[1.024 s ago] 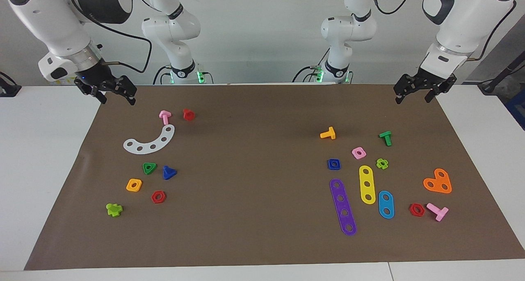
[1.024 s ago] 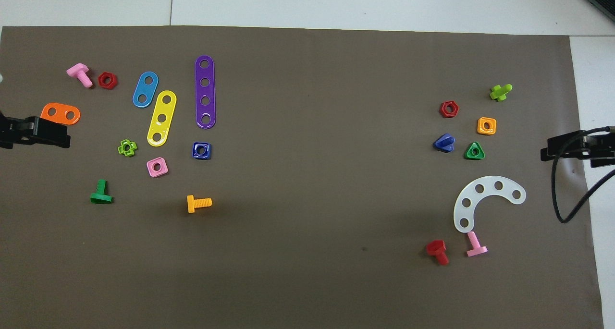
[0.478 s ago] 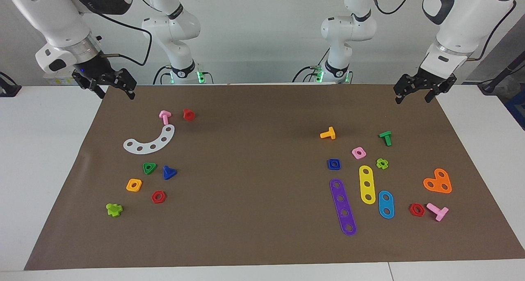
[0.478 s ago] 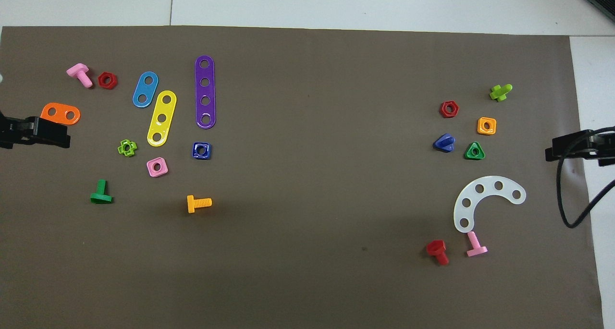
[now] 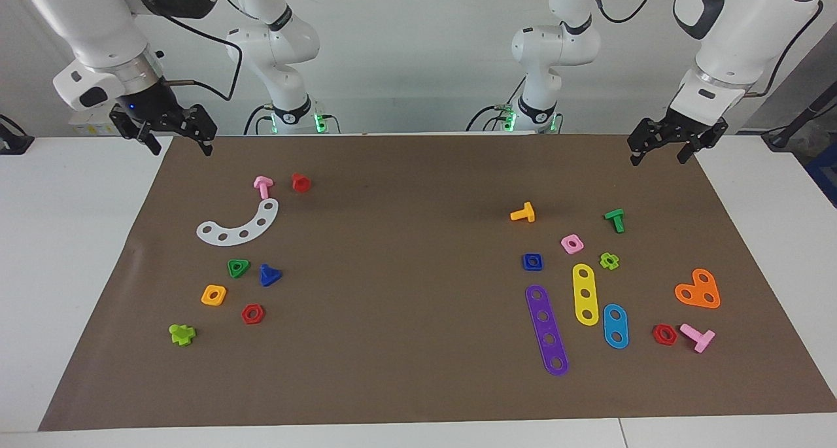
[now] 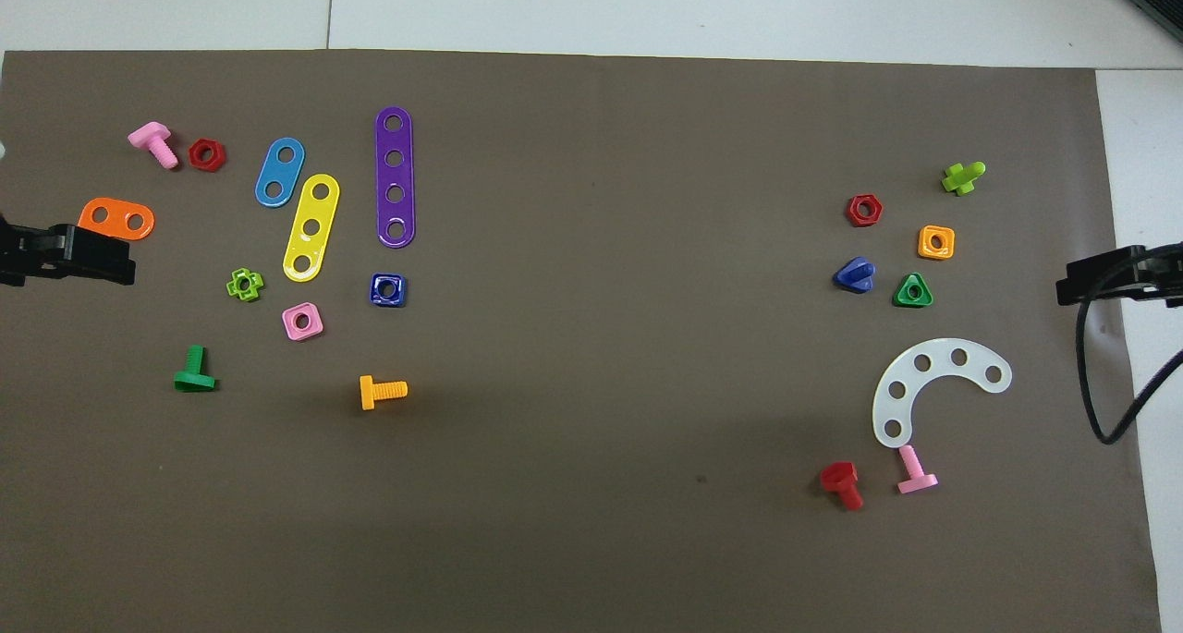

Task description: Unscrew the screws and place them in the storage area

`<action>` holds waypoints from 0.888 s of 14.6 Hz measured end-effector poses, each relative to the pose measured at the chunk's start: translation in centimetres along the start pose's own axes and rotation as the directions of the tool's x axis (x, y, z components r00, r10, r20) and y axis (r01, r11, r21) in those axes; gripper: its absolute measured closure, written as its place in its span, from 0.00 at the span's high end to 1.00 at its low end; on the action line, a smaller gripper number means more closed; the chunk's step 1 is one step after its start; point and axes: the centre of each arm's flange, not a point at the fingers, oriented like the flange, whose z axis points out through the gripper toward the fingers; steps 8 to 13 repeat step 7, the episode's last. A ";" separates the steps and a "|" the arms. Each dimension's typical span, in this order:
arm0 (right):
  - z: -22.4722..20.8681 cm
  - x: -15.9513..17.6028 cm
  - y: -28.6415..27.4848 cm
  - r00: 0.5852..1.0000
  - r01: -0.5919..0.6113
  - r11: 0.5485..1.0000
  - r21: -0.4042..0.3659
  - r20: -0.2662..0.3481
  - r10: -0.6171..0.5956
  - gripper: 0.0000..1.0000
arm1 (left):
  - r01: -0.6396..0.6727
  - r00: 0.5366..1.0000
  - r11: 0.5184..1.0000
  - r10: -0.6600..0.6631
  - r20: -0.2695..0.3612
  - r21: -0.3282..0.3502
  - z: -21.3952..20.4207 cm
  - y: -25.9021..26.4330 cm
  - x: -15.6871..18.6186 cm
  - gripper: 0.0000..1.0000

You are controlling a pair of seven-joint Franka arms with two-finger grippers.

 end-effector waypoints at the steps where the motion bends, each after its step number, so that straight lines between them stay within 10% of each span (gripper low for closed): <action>1: -0.1 0.1 0.0 1.000 -0.003 1.000 0.003 -0.002 0.003 1.00 | 0.000 1.000 1.000 0.000 0.000 0.000 0.0 0.0 0.0 1.00; 13: 0.1 0.5 -0.2 1.000 -0.025 1.000 0.004 0.001 0.025 1.00 | 0.000 1.000 1.000 0.000 0.000 0.000 0.0 0.0 0.0 1.00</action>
